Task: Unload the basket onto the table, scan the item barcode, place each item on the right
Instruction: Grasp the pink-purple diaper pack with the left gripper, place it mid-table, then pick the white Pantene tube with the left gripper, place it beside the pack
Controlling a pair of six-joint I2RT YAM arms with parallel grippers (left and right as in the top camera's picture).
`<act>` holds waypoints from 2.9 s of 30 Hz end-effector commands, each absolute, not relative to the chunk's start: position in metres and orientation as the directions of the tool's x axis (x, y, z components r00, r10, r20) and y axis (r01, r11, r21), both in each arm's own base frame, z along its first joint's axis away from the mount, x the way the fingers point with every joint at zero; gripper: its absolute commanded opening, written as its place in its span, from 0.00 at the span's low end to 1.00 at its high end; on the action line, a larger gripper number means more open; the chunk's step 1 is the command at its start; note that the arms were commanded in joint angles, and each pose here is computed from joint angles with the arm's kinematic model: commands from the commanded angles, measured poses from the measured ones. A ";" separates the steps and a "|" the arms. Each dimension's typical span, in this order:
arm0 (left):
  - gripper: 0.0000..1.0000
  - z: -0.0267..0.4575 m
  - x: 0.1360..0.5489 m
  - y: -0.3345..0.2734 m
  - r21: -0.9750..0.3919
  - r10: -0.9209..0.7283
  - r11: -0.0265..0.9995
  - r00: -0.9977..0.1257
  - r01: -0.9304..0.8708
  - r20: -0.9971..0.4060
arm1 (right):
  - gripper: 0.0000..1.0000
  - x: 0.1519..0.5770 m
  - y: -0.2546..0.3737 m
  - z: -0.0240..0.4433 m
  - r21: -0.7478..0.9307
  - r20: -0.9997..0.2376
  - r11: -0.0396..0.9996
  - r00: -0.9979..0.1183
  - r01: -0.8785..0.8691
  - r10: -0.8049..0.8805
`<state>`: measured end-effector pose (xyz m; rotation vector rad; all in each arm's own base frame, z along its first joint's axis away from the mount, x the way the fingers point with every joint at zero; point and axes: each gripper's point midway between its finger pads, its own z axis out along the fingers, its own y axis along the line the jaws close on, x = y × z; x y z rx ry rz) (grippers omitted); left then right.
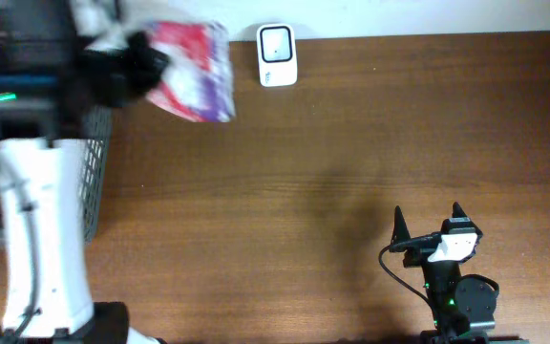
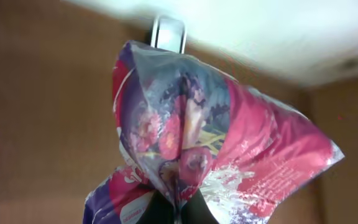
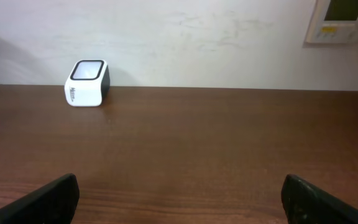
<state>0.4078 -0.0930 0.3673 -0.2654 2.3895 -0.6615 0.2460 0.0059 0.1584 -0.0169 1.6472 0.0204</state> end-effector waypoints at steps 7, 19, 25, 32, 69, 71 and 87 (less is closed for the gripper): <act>0.00 0.123 0.415 -0.248 -0.301 -0.227 0.941 -0.949 -0.156 -0.218 | 0.99 0.246 0.003 0.155 0.003 -0.997 1.000 -0.080 -0.010 0.002; 0.99 0.373 0.464 -0.115 -0.245 -0.113 0.965 -0.690 0.096 -0.715 | 0.99 0.246 0.003 0.155 0.003 -0.997 1.000 -0.080 -0.010 0.002; 0.94 0.396 0.410 0.199 -0.065 -0.308 0.907 -0.551 -0.416 -0.776 | 0.99 0.246 0.003 0.155 0.003 -0.997 1.000 -0.080 -0.010 0.002; 0.88 0.199 0.382 0.249 -0.135 -0.385 0.921 -0.809 -0.364 -0.445 | 0.99 0.246 0.003 0.155 0.003 -0.997 1.000 -0.080 -0.010 0.003; 0.00 0.436 0.370 0.103 -0.532 -0.493 0.838 -0.584 -0.119 -0.645 | 0.99 0.246 0.003 0.155 0.003 -0.997 1.000 -0.080 -0.010 0.002; 0.00 0.416 0.371 0.047 -0.528 -0.393 0.848 -0.710 -0.035 -0.585 | 0.99 0.246 0.003 0.155 0.003 -0.997 1.000 -0.080 -0.010 0.002; 0.00 0.066 0.377 -0.169 -0.296 -0.180 0.949 -0.955 -0.105 -0.237 | 0.99 0.246 0.003 0.155 0.003 -0.997 1.000 -0.080 -0.010 0.002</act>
